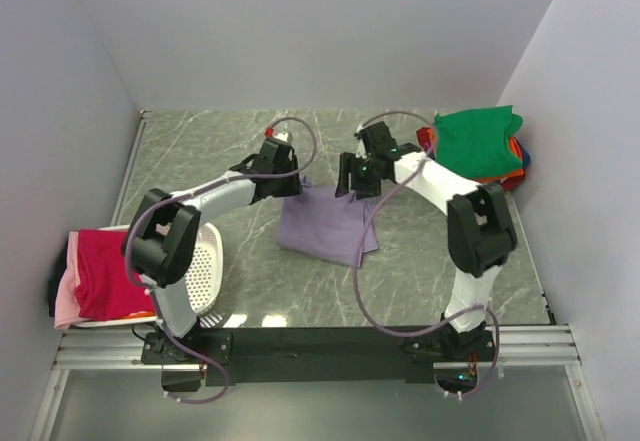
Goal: Fold and stack the t-shirts
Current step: Neatly place the folded tshirt to the corner
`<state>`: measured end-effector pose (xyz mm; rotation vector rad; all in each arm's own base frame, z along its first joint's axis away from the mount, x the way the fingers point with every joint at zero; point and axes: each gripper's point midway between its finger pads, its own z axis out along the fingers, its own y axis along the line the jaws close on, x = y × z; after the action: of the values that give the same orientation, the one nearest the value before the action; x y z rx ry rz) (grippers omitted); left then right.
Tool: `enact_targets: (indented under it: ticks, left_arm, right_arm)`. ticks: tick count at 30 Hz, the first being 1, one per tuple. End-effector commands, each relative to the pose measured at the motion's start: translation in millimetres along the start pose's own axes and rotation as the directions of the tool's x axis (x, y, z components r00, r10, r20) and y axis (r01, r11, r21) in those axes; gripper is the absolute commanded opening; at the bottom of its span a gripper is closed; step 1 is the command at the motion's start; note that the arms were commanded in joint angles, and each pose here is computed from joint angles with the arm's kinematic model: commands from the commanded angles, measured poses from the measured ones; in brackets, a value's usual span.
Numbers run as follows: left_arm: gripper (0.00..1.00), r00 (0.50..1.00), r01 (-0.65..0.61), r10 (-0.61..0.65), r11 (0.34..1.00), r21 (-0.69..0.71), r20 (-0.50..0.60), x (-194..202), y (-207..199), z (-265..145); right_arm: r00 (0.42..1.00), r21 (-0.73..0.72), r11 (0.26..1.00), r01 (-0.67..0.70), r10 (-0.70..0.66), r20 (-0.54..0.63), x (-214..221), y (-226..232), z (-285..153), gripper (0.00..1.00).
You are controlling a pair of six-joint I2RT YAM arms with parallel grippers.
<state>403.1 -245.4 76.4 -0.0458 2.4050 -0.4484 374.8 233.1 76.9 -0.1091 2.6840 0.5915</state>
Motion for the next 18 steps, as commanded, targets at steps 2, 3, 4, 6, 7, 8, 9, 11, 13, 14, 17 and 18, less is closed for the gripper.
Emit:
enact_targets:
  ticks: [2, 3, 4, 6, 7, 8, 9, 11, 13, 14, 17, 18]
  left_arm:
    - [0.39, 0.993, -0.003, -0.007, 0.996, 0.091, 0.116, -25, -22, -45]
    - [0.39, 0.994, -0.003, -0.008, 0.996, 0.093, 0.113, -22, -21, -47]
    - [0.39, 0.994, -0.005, -0.005, 0.995, 0.096, 0.106, -17, -20, -50]
    - [0.39, 0.997, -0.003, -0.005, 0.994, 0.109, 0.077, -1, -16, -54]
    - [0.39, 0.998, -0.002, -0.006, 0.994, 0.108, 0.07, 3, -14, -54]
    - [0.39, 0.999, 0.001, -0.006, 0.995, 0.098, 0.051, 15, -8, -53]
    - [0.39, 0.999, 0.008, -0.013, 0.994, 0.111, 0.044, 19, -9, -53]
    - [0.39, 1.0, 0.019, -0.021, 0.995, 0.101, 0.021, 32, -2, -50]
    - [0.39, 1.0, 0.022, -0.024, 0.994, 0.11, 0.012, 38, -1, -47]
    - [0.39, 1.0, 0.024, -0.025, 0.993, 0.115, 0.002, 43, 0, -46]
    - [0.39, 0.999, 0.033, -0.031, 0.993, 0.111, -0.022, 55, 3, -37]
    - [0.39, 0.999, 0.035, -0.032, 0.994, 0.106, -0.03, 58, 5, -35]
  right_arm:
    - [0.983, -0.056, 0.998, -0.025, 0.035, 0.181, -21, 5, -56, 0.7]
    - [0.983, -0.064, 0.997, -0.03, 0.042, 0.182, -17, 3, -59, 0.71]
    - [0.985, -0.077, 0.996, -0.044, 0.056, 0.163, -6, -2, -57, 0.71]
    - [0.982, -0.108, 0.992, -0.067, 0.084, 0.17, 0, -7, -66, 0.72]
    - [0.983, -0.121, 0.99, -0.076, 0.094, 0.156, 10, -12, -62, 0.73]
    - [0.984, -0.155, 0.985, -0.079, 0.101, 0.145, 16, -9, -64, 0.73]
    - [0.983, -0.164, 0.982, -0.093, 0.116, 0.141, 18, -14, -64, 0.73]
    - [0.984, -0.205, 0.973, -0.106, 0.132, 0.119, 31, -16, -61, 0.74]
    - [0.983, -0.235, 0.964, -0.126, 0.153, 0.099, 42, -22, -56, 0.75]
    - [0.982, -0.248, 0.959, -0.14, 0.167, 0.089, 46, -23, -55, 0.75]
    - [0.98, -0.279, 0.945, -0.172, 0.194, 0.053, 59, -30, -47, 0.75]
    - [0.979, -0.286, 0.941, -0.18, 0.2, 0.043, 63, -31, -45, 0.75]
